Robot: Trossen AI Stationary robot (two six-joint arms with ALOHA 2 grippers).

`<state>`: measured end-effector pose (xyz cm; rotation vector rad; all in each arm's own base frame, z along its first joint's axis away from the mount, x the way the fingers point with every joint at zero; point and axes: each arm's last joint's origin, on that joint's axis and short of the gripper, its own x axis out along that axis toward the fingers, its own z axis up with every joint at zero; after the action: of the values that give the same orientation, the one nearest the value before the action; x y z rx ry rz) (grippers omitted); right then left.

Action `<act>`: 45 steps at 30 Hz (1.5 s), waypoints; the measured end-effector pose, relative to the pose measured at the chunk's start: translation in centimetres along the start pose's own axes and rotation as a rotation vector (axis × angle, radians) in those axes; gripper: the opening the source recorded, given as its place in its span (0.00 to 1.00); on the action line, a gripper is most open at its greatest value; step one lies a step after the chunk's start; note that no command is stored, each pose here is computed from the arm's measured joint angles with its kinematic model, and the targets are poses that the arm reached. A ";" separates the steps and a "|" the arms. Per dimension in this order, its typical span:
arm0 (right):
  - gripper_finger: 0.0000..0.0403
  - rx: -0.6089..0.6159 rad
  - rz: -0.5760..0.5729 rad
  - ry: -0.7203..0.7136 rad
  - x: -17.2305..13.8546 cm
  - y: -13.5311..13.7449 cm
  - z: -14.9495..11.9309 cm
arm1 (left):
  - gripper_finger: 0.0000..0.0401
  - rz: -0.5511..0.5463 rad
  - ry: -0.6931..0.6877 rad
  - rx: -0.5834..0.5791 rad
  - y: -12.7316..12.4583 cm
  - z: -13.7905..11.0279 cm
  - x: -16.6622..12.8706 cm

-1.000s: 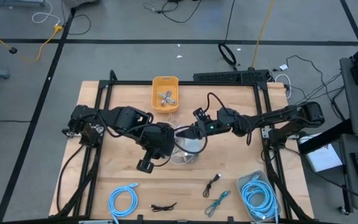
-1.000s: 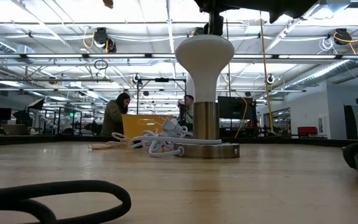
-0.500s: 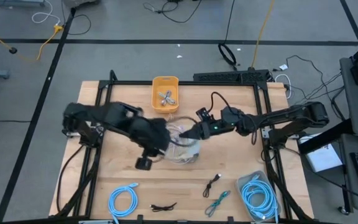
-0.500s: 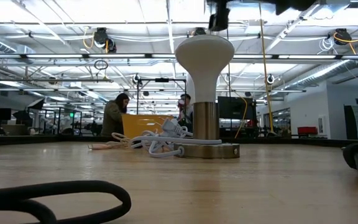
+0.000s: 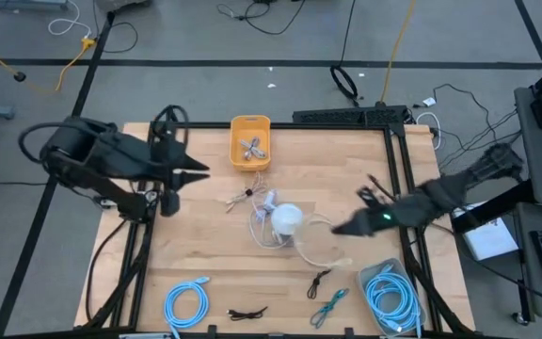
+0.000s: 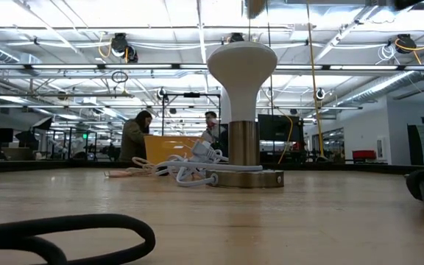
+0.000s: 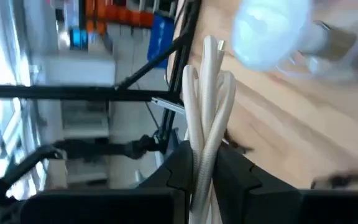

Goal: Pick & Place USB Port
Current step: Put the brown HDMI cable into the gray bin

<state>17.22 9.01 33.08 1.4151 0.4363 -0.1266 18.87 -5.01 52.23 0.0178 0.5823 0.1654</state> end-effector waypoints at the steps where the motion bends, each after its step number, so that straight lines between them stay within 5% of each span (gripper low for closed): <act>1: 0.08 0.027 0.003 -0.016 -0.8 -0.1 -0.9 | 0.18 0.016 -0.001 0.005 0.1 -0.1 -0.2; 6: 0.08 0.095 -0.005 -0.040 -3.0 -1.3 -5.0 | 0.18 0.051 0.030 0.043 0.0 -0.4 0.2; 16: 0.08 0.123 -0.411 0.089 -2.4 -5.3 -8.8 | 0.18 0.073 0.118 0.097 -1.3 -1.2 3.9; 25: 0.08 -0.058 -0.832 0.072 -5.1 -1.4 -8.1 | 0.18 0.035 0.213 0.074 -2.1 -2.7 7.5; 33: 0.08 -0.100 -0.851 0.088 -5.2 2.4 -10.4 | 0.18 0.012 0.249 0.040 -3.1 -4.0 9.9; 45: 0.08 -0.245 -0.976 -0.002 -1.3 0.1 -15.3 | 0.18 -0.117 0.053 -0.120 -5.4 -2.7 10.5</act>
<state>12.71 23.63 32.26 0.8593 1.0750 -0.8308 26.84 -8.78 43.92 -0.1367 0.6237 0.0871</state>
